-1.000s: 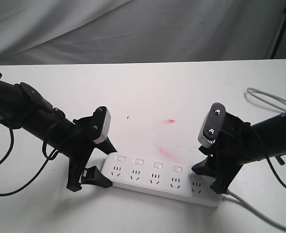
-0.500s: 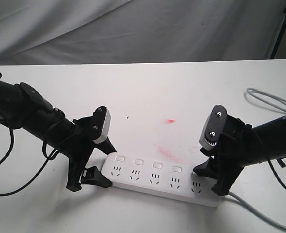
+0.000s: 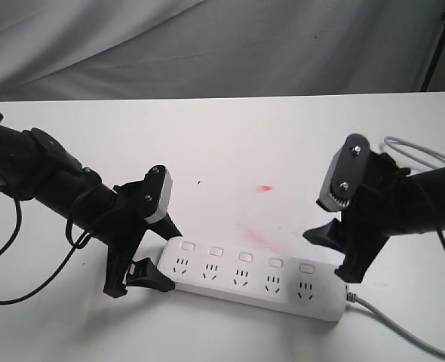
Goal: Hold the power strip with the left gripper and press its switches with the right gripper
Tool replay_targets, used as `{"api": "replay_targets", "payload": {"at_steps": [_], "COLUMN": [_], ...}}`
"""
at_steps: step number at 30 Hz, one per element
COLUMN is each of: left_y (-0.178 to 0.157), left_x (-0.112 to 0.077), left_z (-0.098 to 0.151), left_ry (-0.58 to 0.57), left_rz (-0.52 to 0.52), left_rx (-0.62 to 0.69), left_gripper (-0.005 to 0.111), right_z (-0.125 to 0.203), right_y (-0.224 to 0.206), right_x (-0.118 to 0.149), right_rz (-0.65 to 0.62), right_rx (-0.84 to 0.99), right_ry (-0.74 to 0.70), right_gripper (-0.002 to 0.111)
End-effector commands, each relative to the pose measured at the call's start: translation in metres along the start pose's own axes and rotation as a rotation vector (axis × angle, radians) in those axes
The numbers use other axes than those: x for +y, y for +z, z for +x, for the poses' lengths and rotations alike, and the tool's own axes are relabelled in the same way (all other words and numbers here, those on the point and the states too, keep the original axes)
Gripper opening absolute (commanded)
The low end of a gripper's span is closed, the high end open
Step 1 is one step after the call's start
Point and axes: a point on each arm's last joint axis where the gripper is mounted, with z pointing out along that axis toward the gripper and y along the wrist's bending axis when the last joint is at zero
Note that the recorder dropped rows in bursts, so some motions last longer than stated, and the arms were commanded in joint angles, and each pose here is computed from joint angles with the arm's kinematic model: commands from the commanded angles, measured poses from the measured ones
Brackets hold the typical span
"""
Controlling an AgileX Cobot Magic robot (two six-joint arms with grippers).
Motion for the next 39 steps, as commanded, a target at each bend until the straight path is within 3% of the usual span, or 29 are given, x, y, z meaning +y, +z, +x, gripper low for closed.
{"api": "replay_targets", "payload": {"at_steps": [1, 10, 17, 26, 32, 39], "left_y": [0.001, 0.001, 0.001, 0.001, 0.001, 0.001], "left_x": [0.0, 0.0, 0.0, 0.0, 0.0, 0.0], "left_z": [-0.003, -0.003, -0.003, -0.003, -0.003, -0.003], "left_ry": [-0.002, -0.002, -0.002, -0.002, -0.002, -0.002], "left_rz": [-0.003, -0.003, -0.003, -0.003, -0.003, -0.003], "left_rx": [-0.008, -0.008, -0.008, -0.008, -0.008, -0.008], "left_gripper": [0.072, 0.072, 0.072, 0.072, 0.072, 0.072], "right_z": [-0.019, -0.028, -0.028, -0.051, -0.049, -0.048], "right_y": [-0.03, -0.052, -0.066, -0.155, -0.186, -0.193], "right_x": [0.001, 0.008, 0.023, 0.054, 0.086, 0.098], "right_rz": [0.081, 0.108, 0.084, 0.23, 0.106, 0.033], "right_rx": [-0.094, -0.157, -0.211, -0.455, -0.527, -0.536], "right_ry": [-0.025, -0.029, -0.005, 0.08, 0.3, 0.326], "right_gripper": [0.045, 0.0, 0.0, 0.0, 0.0, 0.0]}}
